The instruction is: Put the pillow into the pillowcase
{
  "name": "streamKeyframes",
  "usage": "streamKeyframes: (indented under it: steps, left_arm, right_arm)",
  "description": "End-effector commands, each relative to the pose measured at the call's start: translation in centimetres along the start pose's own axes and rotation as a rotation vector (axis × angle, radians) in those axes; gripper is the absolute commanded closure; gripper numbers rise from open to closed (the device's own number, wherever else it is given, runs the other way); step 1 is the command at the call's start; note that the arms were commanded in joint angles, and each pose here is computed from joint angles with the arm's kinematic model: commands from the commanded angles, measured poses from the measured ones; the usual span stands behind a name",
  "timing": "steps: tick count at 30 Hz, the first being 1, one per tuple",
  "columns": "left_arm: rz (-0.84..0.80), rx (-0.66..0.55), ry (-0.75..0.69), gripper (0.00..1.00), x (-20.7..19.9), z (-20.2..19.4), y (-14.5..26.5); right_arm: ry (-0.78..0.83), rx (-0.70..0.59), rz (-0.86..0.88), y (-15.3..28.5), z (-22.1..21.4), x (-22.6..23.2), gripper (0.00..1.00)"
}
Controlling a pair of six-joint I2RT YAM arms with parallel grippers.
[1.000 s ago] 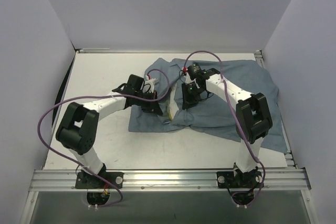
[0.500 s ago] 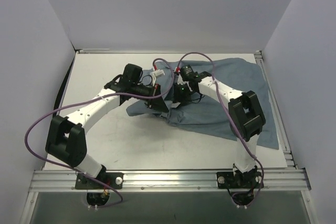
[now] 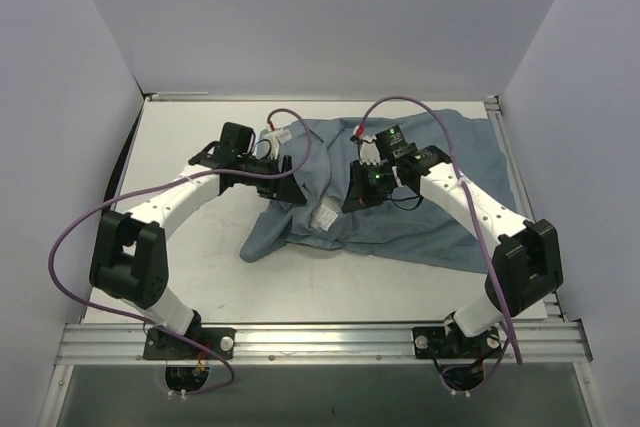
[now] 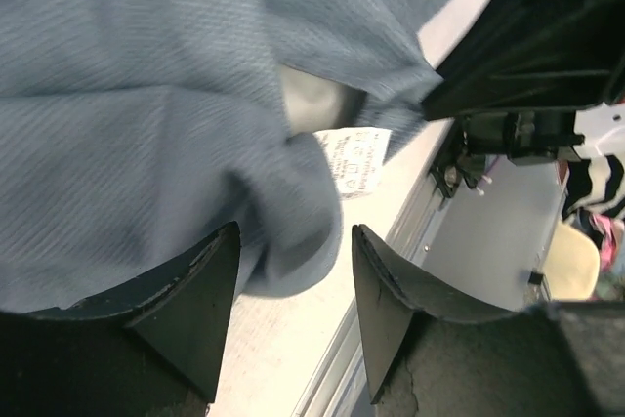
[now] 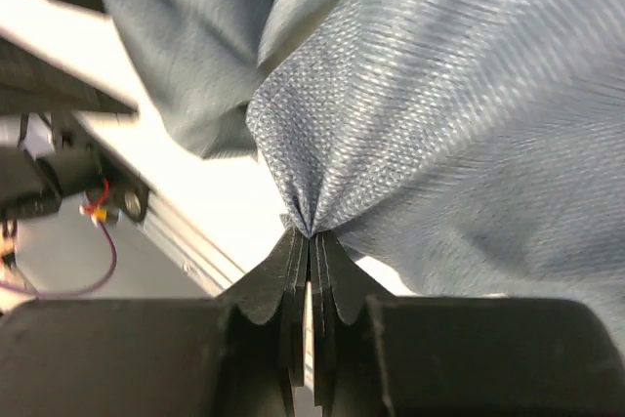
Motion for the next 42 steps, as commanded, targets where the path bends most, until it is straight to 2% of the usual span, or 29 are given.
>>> streamKeyframes:
  steps: [1, 2, 3, 6, 7, 9, 11, 14, 16, 17, 18, 19, 20, 21, 23, 27, 29, 30, 31, 34, 37, 39, 42]
  left_arm:
    - [0.025, -0.108, -0.081, 0.43, -0.8, 0.7, 2.5]
    - [0.052, -0.112, -0.084, 0.44, -0.7, 0.8, 2.4]
    - [0.059, -0.097, -0.078, 0.49, -0.4, 0.6, 2.0]
    - [0.053, -0.041, -0.073, 0.68, -0.3, 0.3, -0.5]
    - [0.036, -0.034, -0.051, 0.77, -0.3, 0.4, -1.4]
    - [-0.012, -0.01, -0.061, 0.83, -0.5, 0.3, -4.6]
    - [-0.057, 0.008, -0.01, 0.92, -0.9, -0.1, -7.0]
    - [-0.153, -0.039, 0.041, 0.99, -1.1, 0.5, -9.8]
    - [-0.213, -0.048, 0.054, 0.98, -1.6, 0.4, -10.7]
    - [-0.219, -0.051, 0.049, 0.88, -1.7, 0.5, -10.8]
    - [-0.229, -0.063, 0.035, 0.72, -2.1, 0.6, -10.3]
    - [-0.239, -0.066, 0.008, 0.6, -2.3, 0.6, -9.8]
    - [-0.243, -0.08, -0.013, 0.51, -2.4, 0.7, -9.2]
    - [-0.257, -0.123, -0.049, 0.48, -3.2, 1.3, -7.3]
    - [-0.277, -0.118, -0.073, 0.42, -3.2, 0.6, -5.7]
    - [-0.204, -0.176, -0.028, 0.42, -2.8, 0.4, -0.6]
    - [-0.108, -0.26, -0.08, 0.42, -2.3, 1.6, 1.0]
    - [-0.007, -0.241, -0.044, 0.42, -1.7, 1.1, 1.2]
    - [0.02, -0.243, -0.102, 0.41, -1.4, 1.4, 1.3]
    - [0.096, -0.208, -0.078, 0.38, -0.2, 1.9, 0.6]
    - [0.117, -0.178, -0.021, 0.38, 0.9, 2.2, -0.3]
    - [0.111, -0.185, -0.009, 0.38, 1.1, 2.5, -0.7]
    - [0.113, -0.202, -0.016, 0.37, 1.1, 2.9, -0.8]
  right_arm:
    - [0.057, 0.046, 0.076, 1.0, -1.3, 0.6, 1.0]
    - [0.071, 0.043, 0.117, 1.3, -1.3, 0.9, 1.0]
    - [0.089, 0.031, 0.148, 1.7, -1.2, 1.3, 1.0]
    - [0.136, -0.015, 0.222, 3.3, -1.1, 2.3, 1.0]
    - [0.157, -0.039, 0.236, 4.0, -1.1, 2.7, 1.0]
    - [0.167, -0.057, 0.243, 4.6, -1.3, 3.0, 1.0]
    - [0.175, -0.102, 0.221, 5.6, -1.4, 3.1, 1.0]
    - [0.151, -0.17, 0.177, 6.7, -2.0, 3.0, 1.0]
    - [0.131, -0.224, 0.158, 7.1, -2.6, 3.1, 1.0]
    - [0.128, -0.239, 0.158, 7.1, -2.8, 3.1, 1.0]
    - [0.11, -0.241, 0.163, 6.8, -3.2, 3.2, 1.0]
    - [0.119, -0.262, 0.16, 6.7, -3.1, 3.3, 1.0]
    - [0.122, -0.255, 0.166, 6.3, -3.2, 3.2, 1.0]
    - [0.135, -0.239, 0.177, 5.7, -3.4, 3.5, 1.0]
    - [0.136, -0.201, 0.196, 4.5, -3.6, 3.5, 1.0]
    - [0.189, -0.182, 0.192, 4.3, -4.8, 3.7, 1.0]
    - [0.198, -0.175, 0.145, 4.6, -6.3, 3.0, 1.0]
    - [0.208, -0.157, 0.122, 4.7, -6.8, 2.9, 0.97]
    - [0.194, -0.081, 0.092, 4.6, -7.9, 2.7, 0.72]
    - [0.17, -0.033, -0.033, 5.0, -7.5, 1.7, 0.38]
    - [0.171, -0.084, -0.12, 5.3, -5.1, 1.6, 0.24]
    - [0.203, -0.113, -0.123, 5.4, -3.1, 2.6, 0.22]
    - [0.245, -0.039, -0.189, 2.1, -1.5, 2.9, 0.22]
Point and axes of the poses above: each gripper's point midway between its finger pads, its own y axis back along the fingers, its own x axis along the line the jaws close on, z = x × y, the point moved 10 cm from there along y, back along the fingers, and after that the axes turned 8 degrees about y, right-handed, at the moved point
